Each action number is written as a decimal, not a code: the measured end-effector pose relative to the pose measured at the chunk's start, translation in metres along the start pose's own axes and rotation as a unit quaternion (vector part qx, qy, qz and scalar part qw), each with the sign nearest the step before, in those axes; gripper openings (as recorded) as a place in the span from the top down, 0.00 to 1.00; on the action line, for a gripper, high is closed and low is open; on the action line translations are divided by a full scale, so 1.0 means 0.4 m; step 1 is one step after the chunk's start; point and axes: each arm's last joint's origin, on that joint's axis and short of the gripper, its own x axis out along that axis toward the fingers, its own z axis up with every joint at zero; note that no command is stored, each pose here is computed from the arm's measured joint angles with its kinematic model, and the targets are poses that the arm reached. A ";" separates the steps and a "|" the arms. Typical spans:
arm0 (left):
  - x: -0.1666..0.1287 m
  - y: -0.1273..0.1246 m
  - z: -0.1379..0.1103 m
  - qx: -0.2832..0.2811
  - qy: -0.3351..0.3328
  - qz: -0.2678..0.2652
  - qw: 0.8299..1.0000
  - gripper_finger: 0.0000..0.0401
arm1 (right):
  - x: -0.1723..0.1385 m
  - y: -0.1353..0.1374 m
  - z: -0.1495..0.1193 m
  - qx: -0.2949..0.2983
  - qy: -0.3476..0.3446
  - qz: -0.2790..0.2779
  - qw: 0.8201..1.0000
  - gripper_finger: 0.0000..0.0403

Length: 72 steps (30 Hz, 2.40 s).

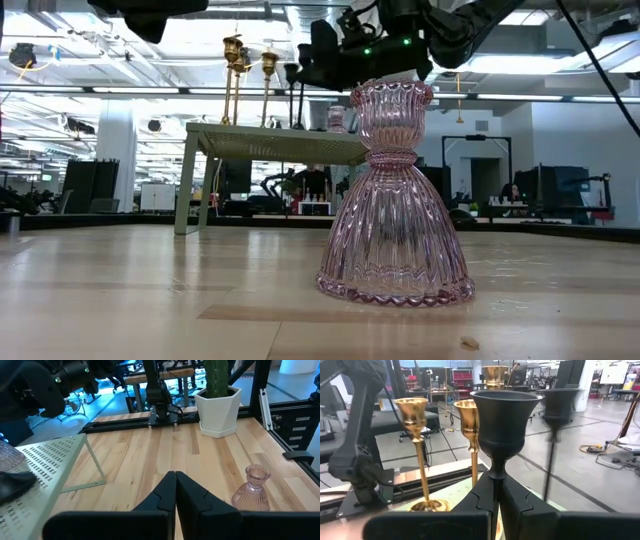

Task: Pick & Place candle stick holders
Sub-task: Put the black candle holder on the shelf, then put the violet candle holder on the shelf

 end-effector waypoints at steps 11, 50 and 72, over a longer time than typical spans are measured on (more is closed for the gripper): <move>0.000 0.000 0.000 0.000 0.000 0.000 1.000 0.99 | -0.012 -0.003 0.006 -0.012 0.025 -0.003 1.000 1.00; 0.000 0.000 -0.001 0.004 0.003 0.000 1.000 0.98 | -0.192 0.124 0.137 -0.044 0.085 0.083 0.992 0.43; 0.000 0.000 -0.001 0.004 0.003 0.000 1.000 0.97 | -0.250 0.225 0.109 -0.059 0.147 0.151 0.976 0.60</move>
